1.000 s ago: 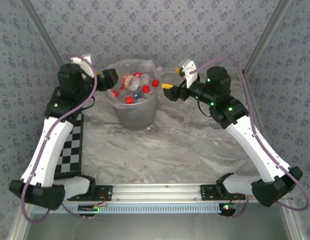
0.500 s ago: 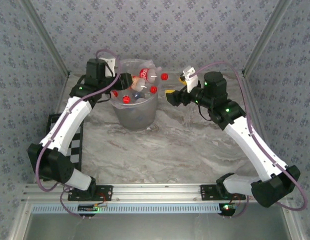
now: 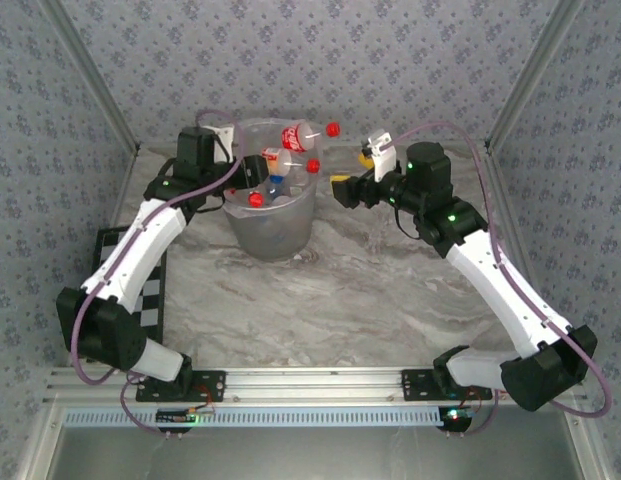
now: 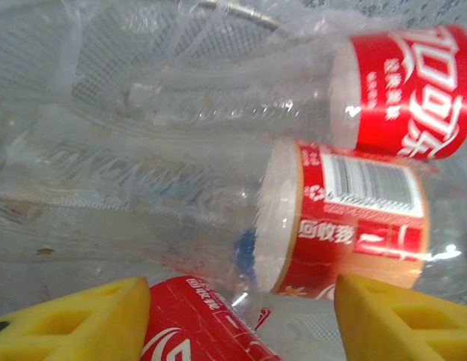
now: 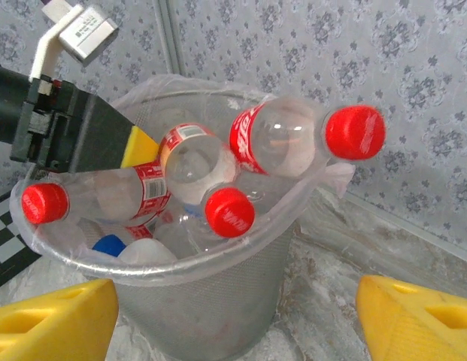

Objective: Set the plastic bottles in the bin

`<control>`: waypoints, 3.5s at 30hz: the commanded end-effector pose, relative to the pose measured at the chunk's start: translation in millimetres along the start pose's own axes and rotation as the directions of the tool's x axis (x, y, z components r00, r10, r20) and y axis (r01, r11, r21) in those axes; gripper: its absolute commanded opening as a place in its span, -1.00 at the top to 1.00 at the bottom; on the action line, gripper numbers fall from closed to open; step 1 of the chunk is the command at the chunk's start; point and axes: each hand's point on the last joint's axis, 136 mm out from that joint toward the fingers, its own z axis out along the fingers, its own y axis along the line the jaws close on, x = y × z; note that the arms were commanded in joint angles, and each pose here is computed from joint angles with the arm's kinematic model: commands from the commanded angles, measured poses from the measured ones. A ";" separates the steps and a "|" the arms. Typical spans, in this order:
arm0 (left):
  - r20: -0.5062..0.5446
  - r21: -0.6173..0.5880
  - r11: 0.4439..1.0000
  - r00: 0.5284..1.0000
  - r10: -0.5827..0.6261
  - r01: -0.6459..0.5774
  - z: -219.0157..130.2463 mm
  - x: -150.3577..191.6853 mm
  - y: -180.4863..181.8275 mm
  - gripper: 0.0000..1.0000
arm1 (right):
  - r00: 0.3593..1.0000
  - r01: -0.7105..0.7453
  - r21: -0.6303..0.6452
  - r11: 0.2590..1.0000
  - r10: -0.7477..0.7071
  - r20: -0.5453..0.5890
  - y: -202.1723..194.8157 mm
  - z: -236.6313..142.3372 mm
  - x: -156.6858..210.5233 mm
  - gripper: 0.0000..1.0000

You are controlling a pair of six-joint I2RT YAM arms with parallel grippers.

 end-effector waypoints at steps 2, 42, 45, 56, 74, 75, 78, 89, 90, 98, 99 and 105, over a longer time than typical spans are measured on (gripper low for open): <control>0.128 0.059 0.997 0.991 0.049 -0.057 -53.1 -44.9 -29.8 -0.43 | 0.990 -0.013 0.089 0.996 0.000 0.142 -24.3 -2.4 -48.4 -0.66; 0.059 -0.009 0.999 0.997 -0.050 0.051 -17.7 -22.4 40.7 -0.26 | 0.970 -0.224 0.035 0.974 0.219 0.107 -51.3 68.2 -54.7 -0.06; 0.081 -0.014 1.000 0.997 -0.022 0.023 -28.6 -31.4 35.5 -0.32 | 0.969 -0.220 0.098 0.970 0.206 0.136 -67.0 36.0 -59.8 -0.13; 0.270 -0.308 0.944 0.940 0.209 -0.122 -120.1 -56.5 51.3 -0.85 | 0.964 -0.250 0.380 0.891 0.267 0.010 -126.4 -39.3 48.1 -0.24; 0.403 -0.658 0.725 0.909 0.107 0.206 -108.9 132.6 216.8 -0.98 | 0.884 -0.125 0.699 0.704 0.399 -0.243 -172.1 -81.7 268.2 -0.99; 0.387 -0.655 0.731 0.915 0.112 0.188 -102.8 133.6 217.3 -0.98 | 0.883 -0.121 0.702 0.702 0.399 -0.246 -173.7 -80.2 273.2 -1.00; 0.351 -0.635 0.763 0.925 0.147 0.120 -85.3 125.0 212.4 -0.98 | 0.880 -0.103 0.707 0.700 0.395 -0.263 -177.2 -75.1 287.9 -1.00; 0.236 -0.615 0.782 0.925 0.298 -0.095 -32.1 104.9 212.1 -0.98 | 0.942 -0.058 0.749 0.660 0.285 -0.178 -188.3 -77.9 295.8 -0.99; 0.239 -0.602 0.792 0.923 0.302 -0.103 -31.0 104.4 209.1 -0.98 | 0.946 -0.055 0.754 0.655 0.275 -0.170 -189.4 -79.1 294.4 -1.00; 0.216 -0.596 0.790 0.919 0.330 -0.144 -24.3 100.3 207.8 -0.98 | 0.961 -0.040 0.772 0.634 0.236 -0.143 -204.2 -75.3 287.5 -1.00; 0.213 -0.606 0.782 0.917 0.336 -0.145 -26.1 99.9 208.9 -0.98 | 0.962 -0.040 0.771 0.635 0.234 -0.143 -205.9 -73.2 286.5 -1.00; 0.144 -0.641 0.748 0.930 0.337 -0.172 -13.1 122.5 234.8 -0.98 | 0.958 -0.027 0.771 0.636 0.237 -0.162 -213.8 -64.3 286.6 -0.99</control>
